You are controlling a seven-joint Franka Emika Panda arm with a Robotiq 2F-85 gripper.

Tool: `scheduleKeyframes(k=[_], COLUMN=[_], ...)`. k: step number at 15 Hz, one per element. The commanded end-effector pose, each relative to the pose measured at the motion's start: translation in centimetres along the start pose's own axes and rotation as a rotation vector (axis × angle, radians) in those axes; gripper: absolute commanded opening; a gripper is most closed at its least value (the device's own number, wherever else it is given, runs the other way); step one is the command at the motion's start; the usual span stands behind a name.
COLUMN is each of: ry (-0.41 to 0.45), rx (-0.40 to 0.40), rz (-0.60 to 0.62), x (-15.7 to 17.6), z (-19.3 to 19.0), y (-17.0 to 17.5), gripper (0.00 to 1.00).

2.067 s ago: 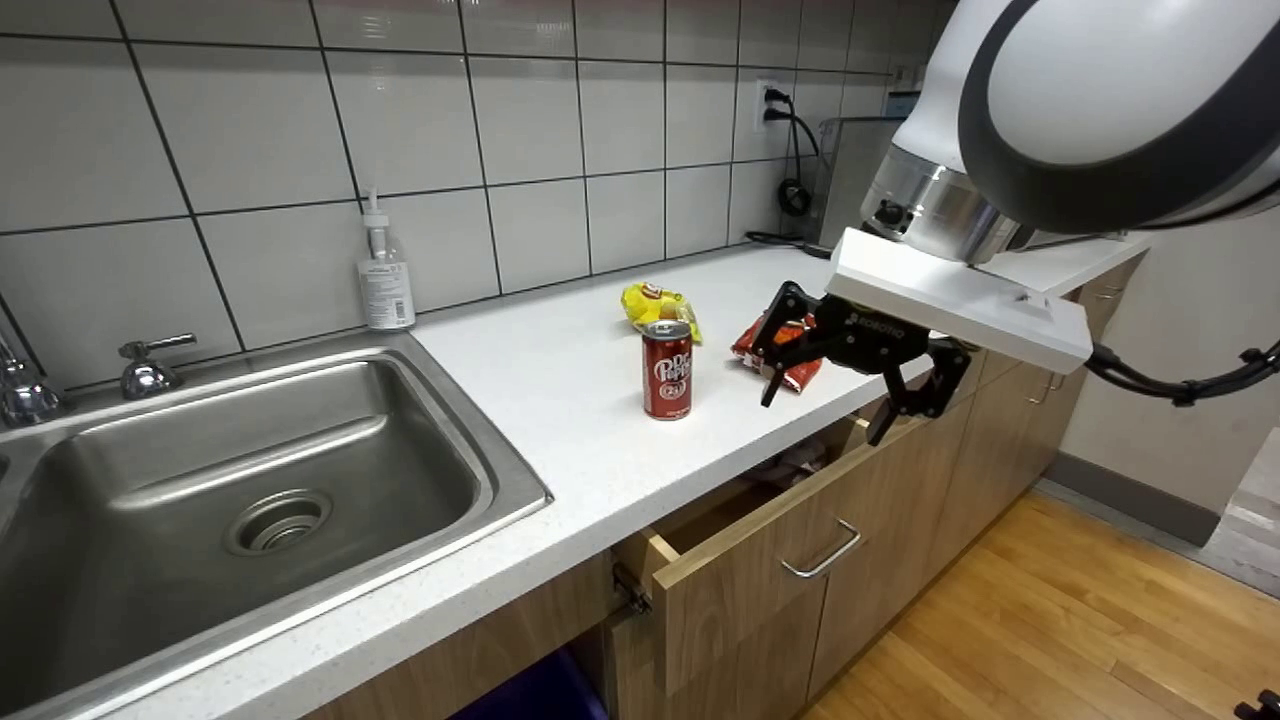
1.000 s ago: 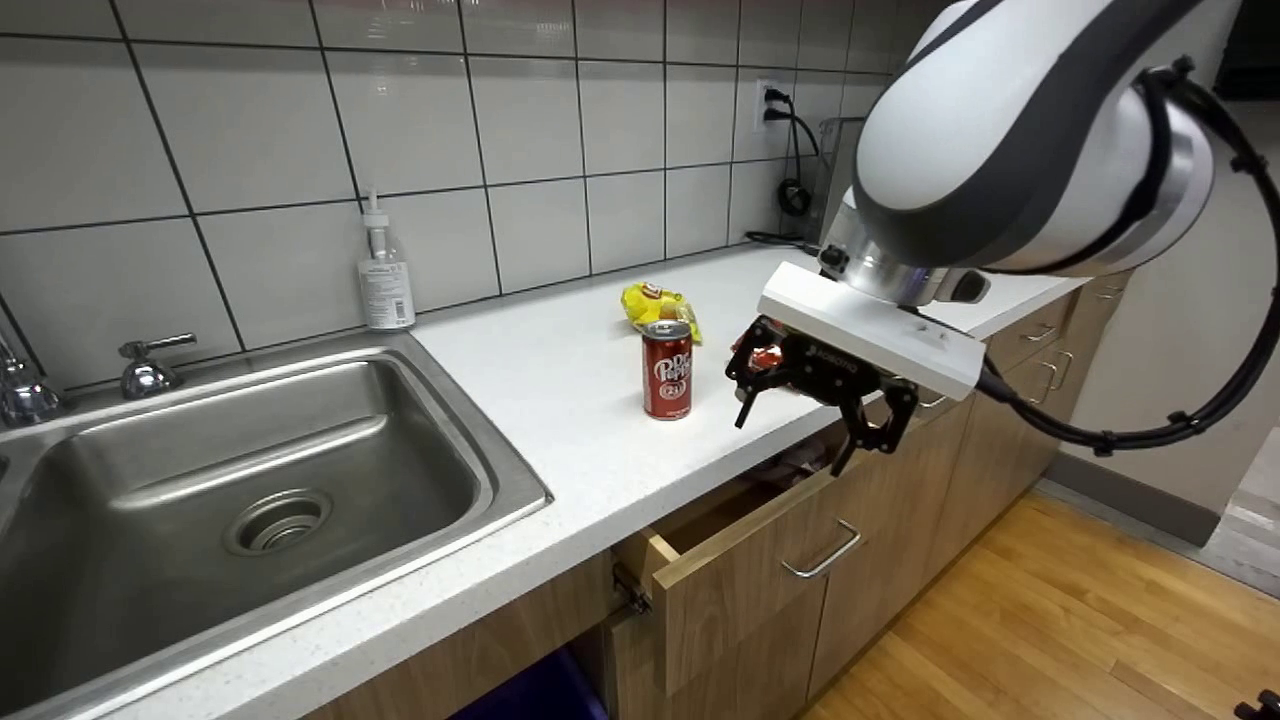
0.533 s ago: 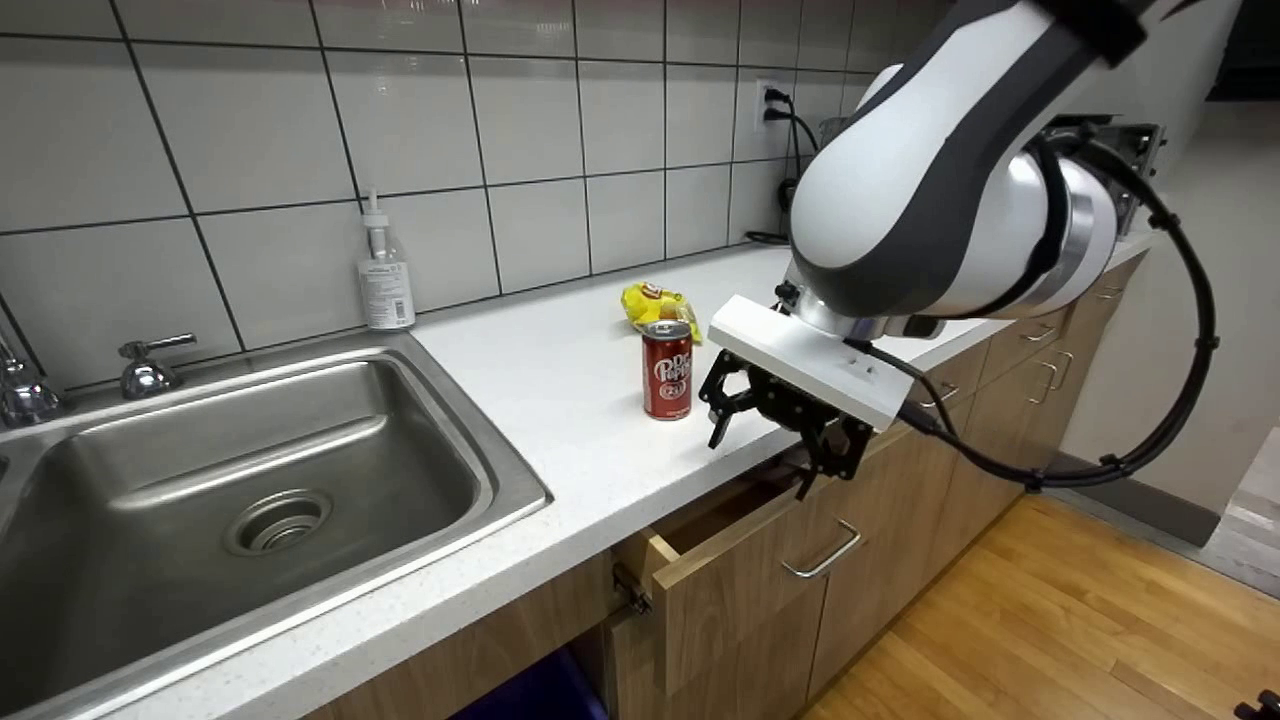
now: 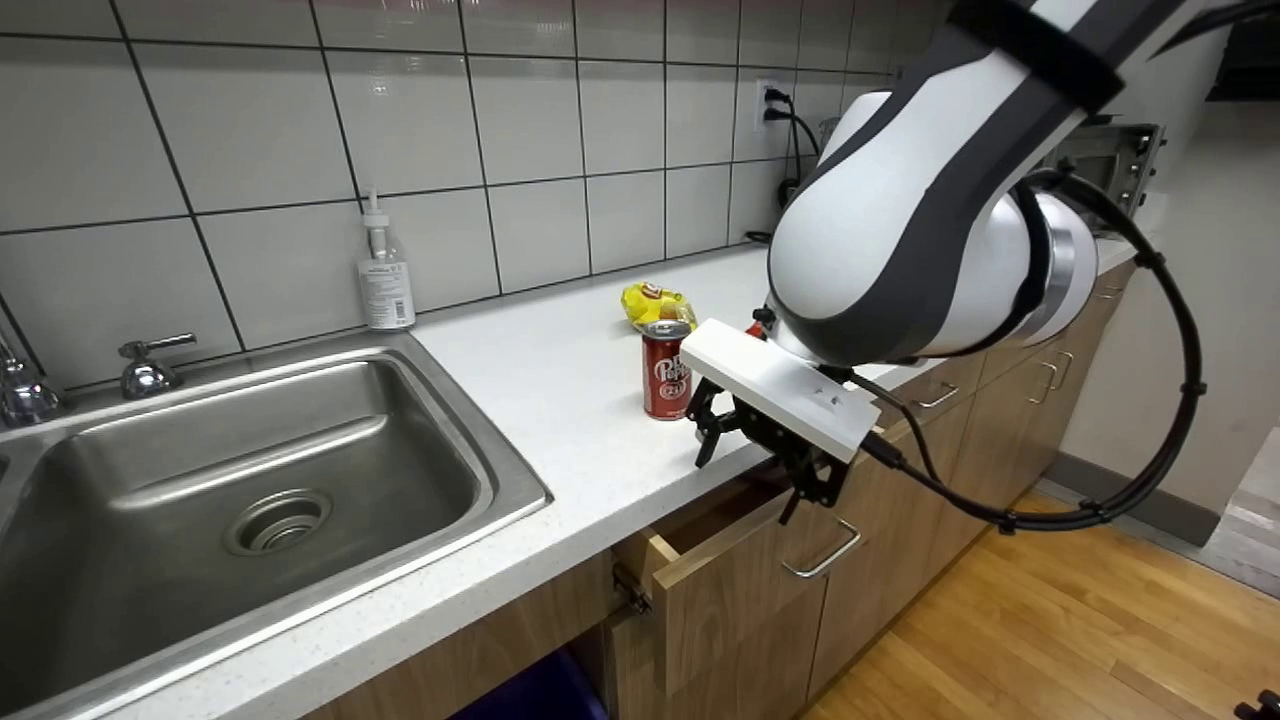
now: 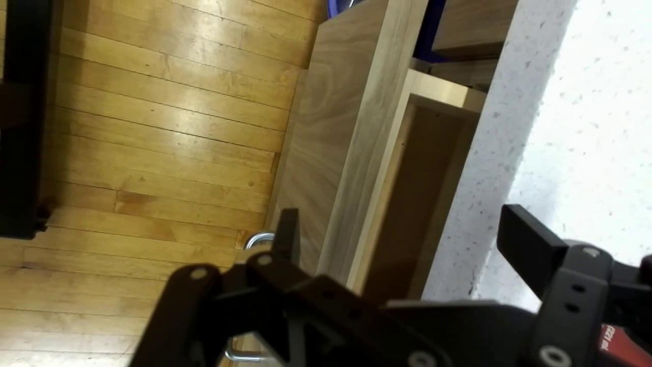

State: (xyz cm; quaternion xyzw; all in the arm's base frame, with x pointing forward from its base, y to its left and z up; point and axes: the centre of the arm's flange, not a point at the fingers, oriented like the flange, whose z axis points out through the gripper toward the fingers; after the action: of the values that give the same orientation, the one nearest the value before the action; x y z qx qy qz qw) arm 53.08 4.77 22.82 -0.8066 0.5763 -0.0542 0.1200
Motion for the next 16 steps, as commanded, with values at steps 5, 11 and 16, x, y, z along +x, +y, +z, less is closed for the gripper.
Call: scheduleKeyframes(k=[5,11,16], ry=[0.029,0.014,0.026], rx=[0.001,0.001,0.003], rz=[0.036,0.021,0.027], x=[-1.0,-0.2,-1.0], z=[-1.4,0.2,0.1], y=[0.6,0.4,1.5], gripper=[1.0,1.0,1.0])
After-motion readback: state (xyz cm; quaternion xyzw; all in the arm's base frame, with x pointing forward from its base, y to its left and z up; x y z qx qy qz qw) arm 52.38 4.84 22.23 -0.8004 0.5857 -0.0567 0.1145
